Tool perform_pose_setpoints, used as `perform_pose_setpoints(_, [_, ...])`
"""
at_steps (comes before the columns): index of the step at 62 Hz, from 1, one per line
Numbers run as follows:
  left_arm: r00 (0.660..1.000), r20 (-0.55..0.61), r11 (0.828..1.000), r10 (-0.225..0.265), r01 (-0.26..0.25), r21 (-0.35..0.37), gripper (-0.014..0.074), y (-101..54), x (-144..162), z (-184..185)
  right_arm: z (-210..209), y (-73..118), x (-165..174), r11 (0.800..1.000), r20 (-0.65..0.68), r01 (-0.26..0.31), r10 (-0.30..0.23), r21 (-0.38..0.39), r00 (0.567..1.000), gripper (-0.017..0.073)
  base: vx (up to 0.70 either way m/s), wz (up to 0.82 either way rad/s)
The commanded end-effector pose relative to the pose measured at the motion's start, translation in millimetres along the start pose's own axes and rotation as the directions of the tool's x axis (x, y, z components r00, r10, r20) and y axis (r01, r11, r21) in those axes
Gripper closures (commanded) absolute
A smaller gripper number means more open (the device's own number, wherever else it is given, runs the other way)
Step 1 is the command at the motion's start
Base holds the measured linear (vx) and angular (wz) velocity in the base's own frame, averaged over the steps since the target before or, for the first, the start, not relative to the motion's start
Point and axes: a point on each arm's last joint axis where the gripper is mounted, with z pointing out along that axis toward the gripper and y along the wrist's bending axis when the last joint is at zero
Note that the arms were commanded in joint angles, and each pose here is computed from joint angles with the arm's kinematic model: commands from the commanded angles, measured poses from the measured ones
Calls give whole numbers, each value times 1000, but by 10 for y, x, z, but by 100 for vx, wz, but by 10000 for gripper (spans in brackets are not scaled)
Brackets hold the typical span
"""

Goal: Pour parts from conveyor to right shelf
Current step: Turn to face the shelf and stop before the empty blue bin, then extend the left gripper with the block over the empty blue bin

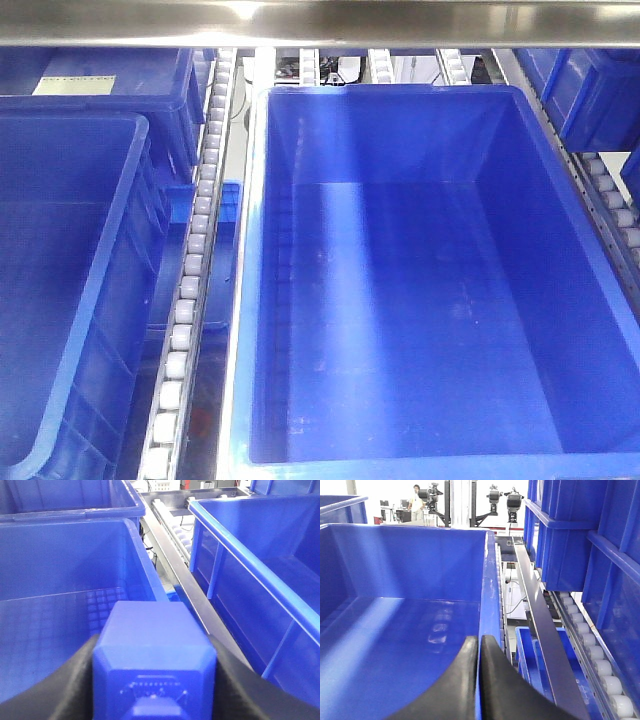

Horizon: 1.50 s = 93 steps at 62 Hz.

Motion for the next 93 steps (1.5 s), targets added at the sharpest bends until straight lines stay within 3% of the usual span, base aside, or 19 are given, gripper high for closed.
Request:
perform_pose_setpoints(1, [995, 97, 1000, -4, 4, 1, 600, 3, -152, -23, -7, -5, -27, 1000, 75, 7, -8, 8, 997, 568, 0, 0])
perform_pose_setpoints(18, [994, 112, 1000, -12, 11, 3, 600, 2, -165, -24, -7, -5, -27, 1000, 75, 7, -8, 8, 997, 568, 0, 0])
perform_pose_setpoints(27, [992, 108, 998, -58, 57, 8, 599, 2, -162, -24, -7, -5, -27, 1000, 75, 7, -8, 8, 997, 568, 0, 0])
perform_pose_setpoints(41, [980, 195, 1000, -31, 31, 6, 589, 16, -563, -65, -7, -5, -27, 1000, 75, 7, -8, 8, 997, 568, 0, 0])
perform_pose_setpoints(50, [982, 183, 997, -55, 46, 55, 587, -15, -857, 77, -7, -5, -27, 1000, 75, 7, -8, 8, 997, 568, 0, 0])
perform_pose_setpoints(60, [992, 124, 991, -16, 0, 131, 582, -84, -952, 376, -7, -5, -27, 1000, 75, 7, -8, 8, 997, 568, 0, 0])
perform_pose_setpoints(67, [994, 106, 975, -13, -11, 220, 570, -183, -951, 574, -7, -5, -27, 1000, 75, 7, -8, 8, 997, 568, 0, 0])
perform_pose_setpoints(77, [988, 95, 919, 125, -151, 363, 554, -423, -886, 820, -7, -5, -27, 1000, 75, 7, -8, 8, 997, 568, 0, 0])
perform_pose_setpoints(80, [988, 71, 904, 138, -155, 398, 549, -496, -844, 910, -7, -5, -27, 1000, 75, 7, -8, 8, 997, 568, 0, 0])
perform_pose_setpoints(93, [987, 2, 885, 158, -143, 442, 533, -737, -847, 1295, -7, -5, -27, 1000, 75, 7, -8, 8, 997, 568, 0, 0])
